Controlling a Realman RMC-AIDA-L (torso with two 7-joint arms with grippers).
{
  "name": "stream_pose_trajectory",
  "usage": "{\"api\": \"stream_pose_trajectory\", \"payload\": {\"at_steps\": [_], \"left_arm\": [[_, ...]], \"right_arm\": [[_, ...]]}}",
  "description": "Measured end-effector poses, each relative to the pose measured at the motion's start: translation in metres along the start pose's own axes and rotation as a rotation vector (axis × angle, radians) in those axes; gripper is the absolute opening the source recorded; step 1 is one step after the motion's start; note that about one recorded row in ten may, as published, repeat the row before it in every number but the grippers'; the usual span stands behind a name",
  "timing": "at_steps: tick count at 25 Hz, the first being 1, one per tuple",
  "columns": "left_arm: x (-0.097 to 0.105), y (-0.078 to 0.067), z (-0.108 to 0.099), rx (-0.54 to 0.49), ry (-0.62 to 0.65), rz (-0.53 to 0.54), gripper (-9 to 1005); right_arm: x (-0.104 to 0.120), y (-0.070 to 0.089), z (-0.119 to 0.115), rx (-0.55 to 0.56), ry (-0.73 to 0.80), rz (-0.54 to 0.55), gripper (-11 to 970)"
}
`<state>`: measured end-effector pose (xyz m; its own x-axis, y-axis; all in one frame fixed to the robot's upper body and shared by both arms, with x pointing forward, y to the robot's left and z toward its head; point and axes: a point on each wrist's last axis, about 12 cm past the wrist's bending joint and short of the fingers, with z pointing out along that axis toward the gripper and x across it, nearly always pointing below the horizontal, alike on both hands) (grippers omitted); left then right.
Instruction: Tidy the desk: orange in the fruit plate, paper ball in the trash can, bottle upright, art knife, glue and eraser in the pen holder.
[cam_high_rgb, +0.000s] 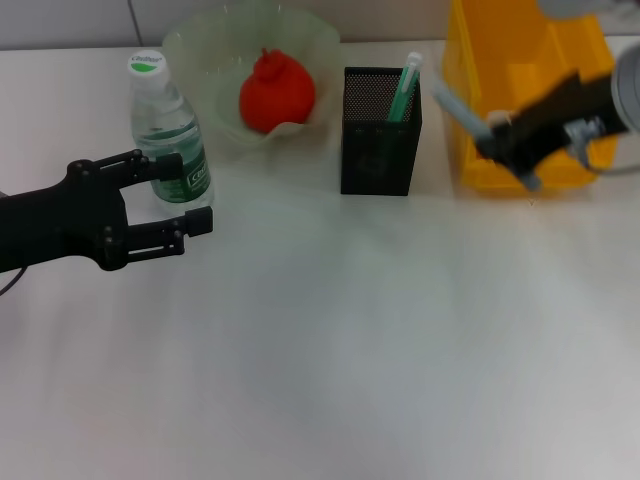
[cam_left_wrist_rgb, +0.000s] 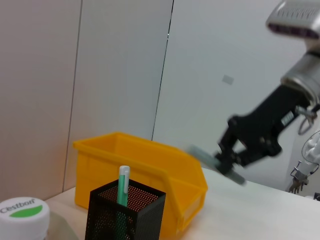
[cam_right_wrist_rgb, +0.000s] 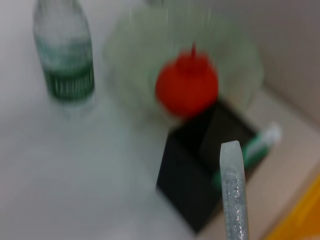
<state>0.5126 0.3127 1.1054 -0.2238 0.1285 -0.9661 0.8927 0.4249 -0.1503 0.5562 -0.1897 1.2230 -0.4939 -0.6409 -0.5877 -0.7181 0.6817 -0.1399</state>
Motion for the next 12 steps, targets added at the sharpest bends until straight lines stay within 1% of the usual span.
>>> {"api": "stream_pose_trajectory", "payload": {"at_steps": [2,5,7,12], "left_arm": [[0.0,0.0,0.0,0.0,0.0,0.001,797],[-0.001,0.0,0.001,0.001,0.0,0.002,798],[-0.001,0.001,0.001,0.0,0.0,0.002,798],[0.0,0.001,0.0,-0.006,0.0,-0.001,797]], "right_arm": [[-0.007,0.0,-0.003,0.014,-0.084,-0.021,138],[-0.015,-0.002,0.001,0.017,-0.191,-0.041,139],[-0.018,-0.002,0.011,0.006,-0.239,-0.058,139],[-0.016,-0.003,0.046,0.005,-0.351,-0.098,137]]}}
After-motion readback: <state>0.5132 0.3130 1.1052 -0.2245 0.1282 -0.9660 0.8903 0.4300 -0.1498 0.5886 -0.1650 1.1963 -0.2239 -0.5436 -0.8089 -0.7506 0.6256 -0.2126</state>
